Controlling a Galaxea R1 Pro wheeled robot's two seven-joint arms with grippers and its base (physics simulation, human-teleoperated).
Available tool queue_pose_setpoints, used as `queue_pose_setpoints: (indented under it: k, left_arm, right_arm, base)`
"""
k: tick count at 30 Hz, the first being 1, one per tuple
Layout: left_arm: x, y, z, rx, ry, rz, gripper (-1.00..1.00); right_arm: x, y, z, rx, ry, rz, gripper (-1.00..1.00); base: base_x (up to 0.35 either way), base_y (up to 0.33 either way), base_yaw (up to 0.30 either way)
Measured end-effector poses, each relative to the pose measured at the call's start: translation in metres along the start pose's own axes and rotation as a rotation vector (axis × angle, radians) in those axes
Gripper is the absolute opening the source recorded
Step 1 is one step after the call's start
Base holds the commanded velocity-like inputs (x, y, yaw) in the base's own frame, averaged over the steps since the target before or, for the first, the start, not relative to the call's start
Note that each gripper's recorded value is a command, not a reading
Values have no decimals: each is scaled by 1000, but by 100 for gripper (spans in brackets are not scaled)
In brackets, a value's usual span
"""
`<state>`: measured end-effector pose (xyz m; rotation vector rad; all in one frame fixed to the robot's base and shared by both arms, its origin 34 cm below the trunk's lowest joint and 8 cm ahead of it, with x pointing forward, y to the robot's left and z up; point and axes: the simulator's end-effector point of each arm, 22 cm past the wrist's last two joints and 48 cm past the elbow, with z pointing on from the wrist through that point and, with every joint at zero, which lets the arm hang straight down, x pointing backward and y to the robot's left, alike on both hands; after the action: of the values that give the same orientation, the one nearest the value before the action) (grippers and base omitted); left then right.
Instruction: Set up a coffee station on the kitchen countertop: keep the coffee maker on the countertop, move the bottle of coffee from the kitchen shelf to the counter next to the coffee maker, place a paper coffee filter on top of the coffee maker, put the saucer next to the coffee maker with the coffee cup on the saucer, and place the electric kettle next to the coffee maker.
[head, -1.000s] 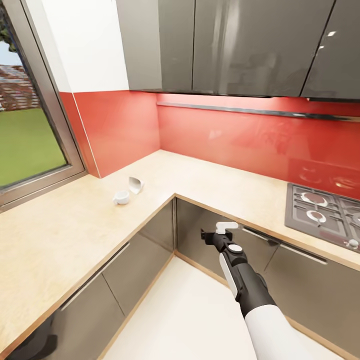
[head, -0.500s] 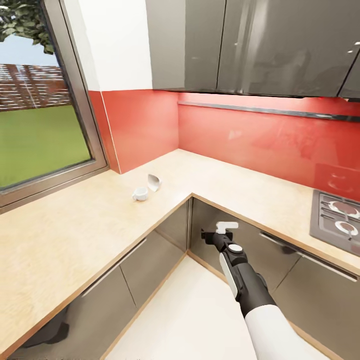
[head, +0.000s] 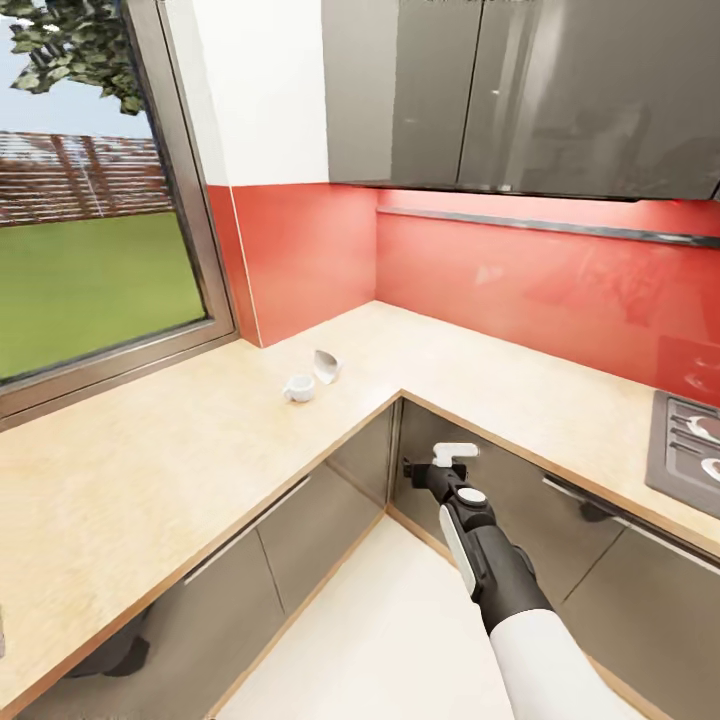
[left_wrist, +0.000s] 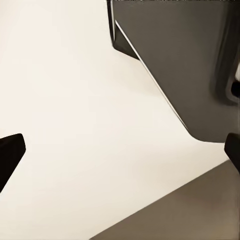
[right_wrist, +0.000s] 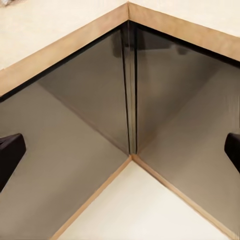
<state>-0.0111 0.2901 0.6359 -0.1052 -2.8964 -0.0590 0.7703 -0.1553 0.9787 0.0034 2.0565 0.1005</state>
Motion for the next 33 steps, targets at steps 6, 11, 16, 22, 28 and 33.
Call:
queue_pose_setpoints:
  k: [6,11,16,22,28,33]
  left_arm:
    - [-2,-2,0,2,-7,0,100]
    - [-4,-2,0,2,-12,-1,100]
    - [-7,-2,0,1,-18,-1,100]
    - [-9,-3,1,3,-24,-2,100]
    - [-9,-4,1,5,-24,-2,100]
    - [-10,-4,1,6,-25,-3,100]
  right_arm:
    - [-4,0,-2,0,-7,-1,100]
    - [-7,1,-4,0,-12,-1,100]
    - [-10,1,-5,0,-17,-2,100]
    - [-13,1,-7,0,-23,-3,100]
    - [-14,1,-7,0,-25,-3,100]
    - [-12,1,-6,-1,-18,-11,100]
  base:
    - [77,0,196]
    - [292,0,196]
    - [232,0,196]
    - [25,0,132]
    - [2,0,15]
    - [0,0,2]
